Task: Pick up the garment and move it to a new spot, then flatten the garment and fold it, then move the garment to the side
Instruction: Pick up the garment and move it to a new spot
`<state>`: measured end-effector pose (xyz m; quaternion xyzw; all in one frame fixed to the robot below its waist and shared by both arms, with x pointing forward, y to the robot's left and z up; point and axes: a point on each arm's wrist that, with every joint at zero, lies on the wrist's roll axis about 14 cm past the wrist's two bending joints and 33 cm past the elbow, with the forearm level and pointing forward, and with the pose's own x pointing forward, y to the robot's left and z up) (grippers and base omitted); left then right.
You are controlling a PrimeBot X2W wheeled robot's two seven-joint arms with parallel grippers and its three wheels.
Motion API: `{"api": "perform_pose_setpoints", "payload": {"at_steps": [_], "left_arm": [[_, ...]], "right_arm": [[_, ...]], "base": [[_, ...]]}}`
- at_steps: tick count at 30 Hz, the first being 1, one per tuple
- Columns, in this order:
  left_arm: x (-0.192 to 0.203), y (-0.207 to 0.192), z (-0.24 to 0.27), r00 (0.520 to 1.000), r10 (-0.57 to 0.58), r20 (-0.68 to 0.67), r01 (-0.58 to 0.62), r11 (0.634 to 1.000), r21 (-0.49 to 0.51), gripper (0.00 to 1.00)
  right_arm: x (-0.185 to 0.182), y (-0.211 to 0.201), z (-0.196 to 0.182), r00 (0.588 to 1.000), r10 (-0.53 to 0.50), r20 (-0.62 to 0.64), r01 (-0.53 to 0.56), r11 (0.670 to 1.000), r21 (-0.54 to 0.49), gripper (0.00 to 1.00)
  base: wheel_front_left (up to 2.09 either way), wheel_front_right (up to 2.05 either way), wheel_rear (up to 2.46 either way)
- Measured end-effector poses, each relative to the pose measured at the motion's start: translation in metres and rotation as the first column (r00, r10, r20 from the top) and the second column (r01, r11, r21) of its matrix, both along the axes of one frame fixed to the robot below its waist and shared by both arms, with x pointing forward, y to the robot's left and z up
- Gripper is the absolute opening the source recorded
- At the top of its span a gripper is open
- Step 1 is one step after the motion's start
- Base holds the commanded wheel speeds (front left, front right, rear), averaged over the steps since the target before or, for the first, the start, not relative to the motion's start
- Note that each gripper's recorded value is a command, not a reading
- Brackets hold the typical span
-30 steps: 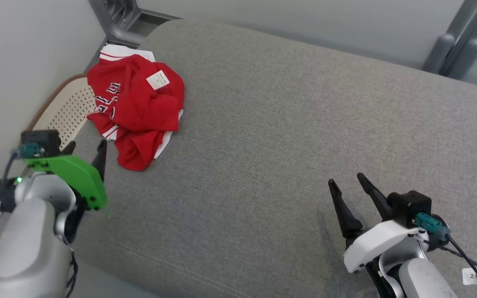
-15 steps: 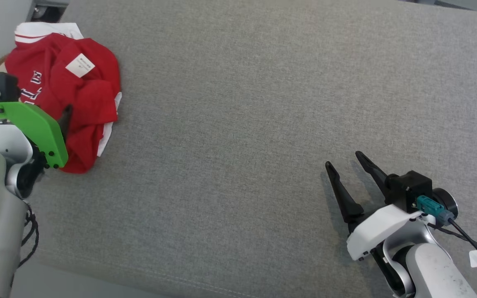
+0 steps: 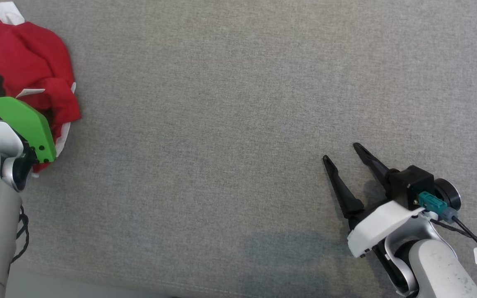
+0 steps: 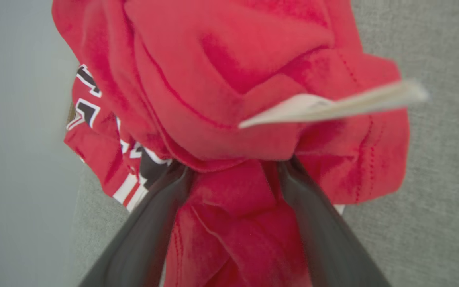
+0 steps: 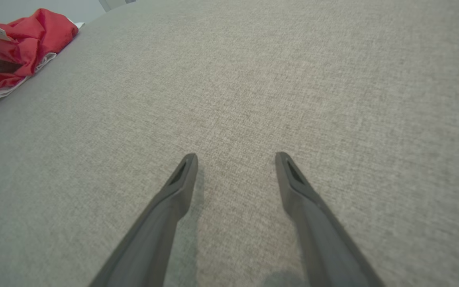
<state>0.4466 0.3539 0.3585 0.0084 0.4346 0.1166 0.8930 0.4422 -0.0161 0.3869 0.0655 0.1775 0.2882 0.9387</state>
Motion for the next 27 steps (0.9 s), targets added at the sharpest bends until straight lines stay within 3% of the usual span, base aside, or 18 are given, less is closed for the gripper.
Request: {"api": "perform_pose_setpoints", "payload": {"at_steps": [2,7,15,20,27], "left_arm": [[0.005,0.000,-0.002,1.000,-0.002,0.014,0.002,1.000,0.010,0.00],[0.011,-0.003,0.001,0.999,-0.012,0.051,0.011,1.000,0.018,0.00],[0.039,0.004,0.056,0.962,-0.031,0.272,0.006,0.996,0.093,0.00],[0.065,-0.012,0.111,0.900,-0.114,0.420,0.057,0.988,0.145,0.00],[0.091,-0.063,0.191,0.761,-0.252,0.599,0.163,0.966,0.199,0.00]], "right_arm": [[0.000,-0.002,-0.002,1.000,-0.004,-0.004,0.004,1.000,-0.002,1.00],[-0.001,-0.001,-0.002,1.000,-0.005,-0.002,0.005,1.000,0.002,1.00],[-0.008,0.003,0.013,1.000,-0.015,0.027,0.014,1.000,0.024,1.00],[-0.015,0.003,0.028,0.998,-0.030,0.057,0.027,0.999,0.044,1.00],[-0.028,-0.005,0.050,0.992,-0.072,0.103,0.065,0.996,0.069,1.00]], "base": [[0.00,0.00,0.00],[0.00,0.00,0.00],[0.00,0.00,0.00],[0.00,0.00,0.00],[0.00,0.00,0.00]]}}
